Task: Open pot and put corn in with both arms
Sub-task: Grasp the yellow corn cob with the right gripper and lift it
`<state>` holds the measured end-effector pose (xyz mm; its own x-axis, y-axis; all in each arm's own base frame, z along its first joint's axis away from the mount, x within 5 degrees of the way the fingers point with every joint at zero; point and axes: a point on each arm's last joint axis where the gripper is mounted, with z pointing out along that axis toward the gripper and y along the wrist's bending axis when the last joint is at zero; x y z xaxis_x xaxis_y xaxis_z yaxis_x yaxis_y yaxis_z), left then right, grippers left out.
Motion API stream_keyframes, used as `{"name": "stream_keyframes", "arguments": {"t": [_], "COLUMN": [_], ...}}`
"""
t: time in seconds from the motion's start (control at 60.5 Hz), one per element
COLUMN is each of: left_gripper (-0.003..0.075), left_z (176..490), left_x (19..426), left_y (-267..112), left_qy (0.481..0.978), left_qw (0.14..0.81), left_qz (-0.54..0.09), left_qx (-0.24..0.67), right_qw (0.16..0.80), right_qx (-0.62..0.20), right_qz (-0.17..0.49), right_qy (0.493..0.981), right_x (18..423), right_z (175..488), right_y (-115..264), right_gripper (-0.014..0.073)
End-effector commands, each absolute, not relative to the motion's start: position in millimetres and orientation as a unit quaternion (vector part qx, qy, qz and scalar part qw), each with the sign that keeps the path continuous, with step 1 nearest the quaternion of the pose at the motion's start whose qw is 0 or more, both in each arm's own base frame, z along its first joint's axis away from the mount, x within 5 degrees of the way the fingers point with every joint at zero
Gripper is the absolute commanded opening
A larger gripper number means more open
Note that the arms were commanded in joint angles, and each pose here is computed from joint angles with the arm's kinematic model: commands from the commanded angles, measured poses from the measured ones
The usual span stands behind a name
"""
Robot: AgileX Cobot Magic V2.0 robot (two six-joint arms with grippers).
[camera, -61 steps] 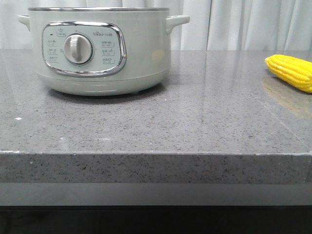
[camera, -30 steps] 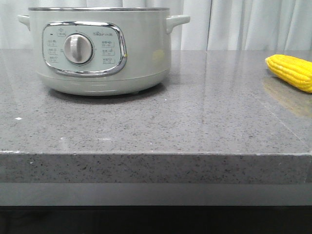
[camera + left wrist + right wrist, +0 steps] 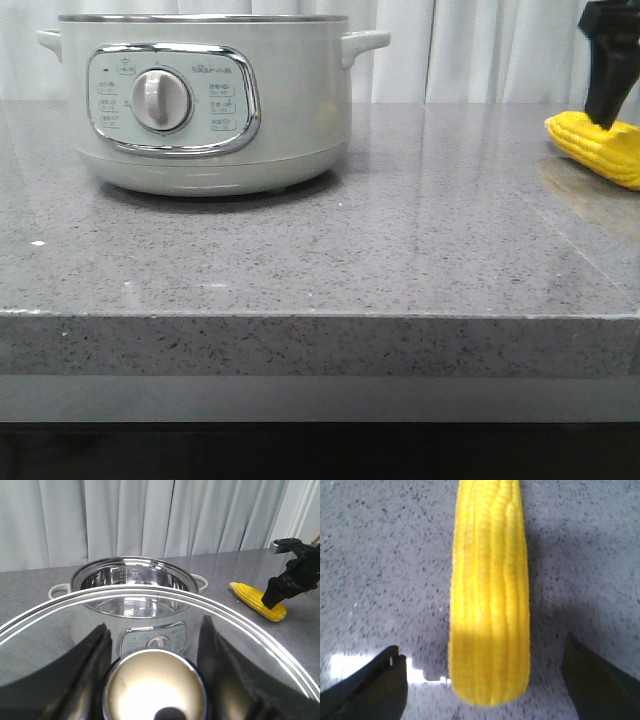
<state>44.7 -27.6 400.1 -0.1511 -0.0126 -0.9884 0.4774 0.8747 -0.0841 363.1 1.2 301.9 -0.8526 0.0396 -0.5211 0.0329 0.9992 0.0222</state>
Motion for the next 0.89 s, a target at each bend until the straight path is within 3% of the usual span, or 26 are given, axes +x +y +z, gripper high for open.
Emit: {"name": "stream_keyframes", "arguments": {"t": [0.0,0.578,0.628,0.694,0.793,0.875], "left_gripper": [0.0239,0.0239,0.0239,0.0239,0.0239,0.0239], "left_z": [424.0,424.0,424.0,424.0,424.0,424.0], "left_x": [41.4,41.4,41.4,41.4,41.4,41.4], "left_y": [-25.9,-25.9,-25.9,-25.9,-25.9,-25.9], "left_qy": [0.675,0.675,0.675,0.675,0.675,0.675], "left_qw": [0.691,0.691,0.691,0.691,0.691,0.691], "left_qz": [-0.216,-0.216,-0.216,-0.216,-0.216,-0.216], "left_qx": [0.143,0.143,0.143,0.143,0.143,0.143], "right_qw": [0.318,0.289,0.283,0.274,0.276,0.275], "right_qx": [0.012,0.012,0.012,0.012,0.012,0.012], "right_qz": [-0.001,-0.001,-0.001,-0.002,-0.002,-0.001], "right_qy": [0.948,0.957,0.959,0.962,0.961,0.961], "right_x": [372.2,399.1,398.7,398.0,397.5,395.4], "right_z": [322.3,293.7,292.2,290.5,291.8,294.3], "right_y": [0.1,0.1,0.1,0.1,0.1,0.2], "right_gripper": [0.0634,0.0626,0.0593,0.0453,0.0328,0.0281]}}
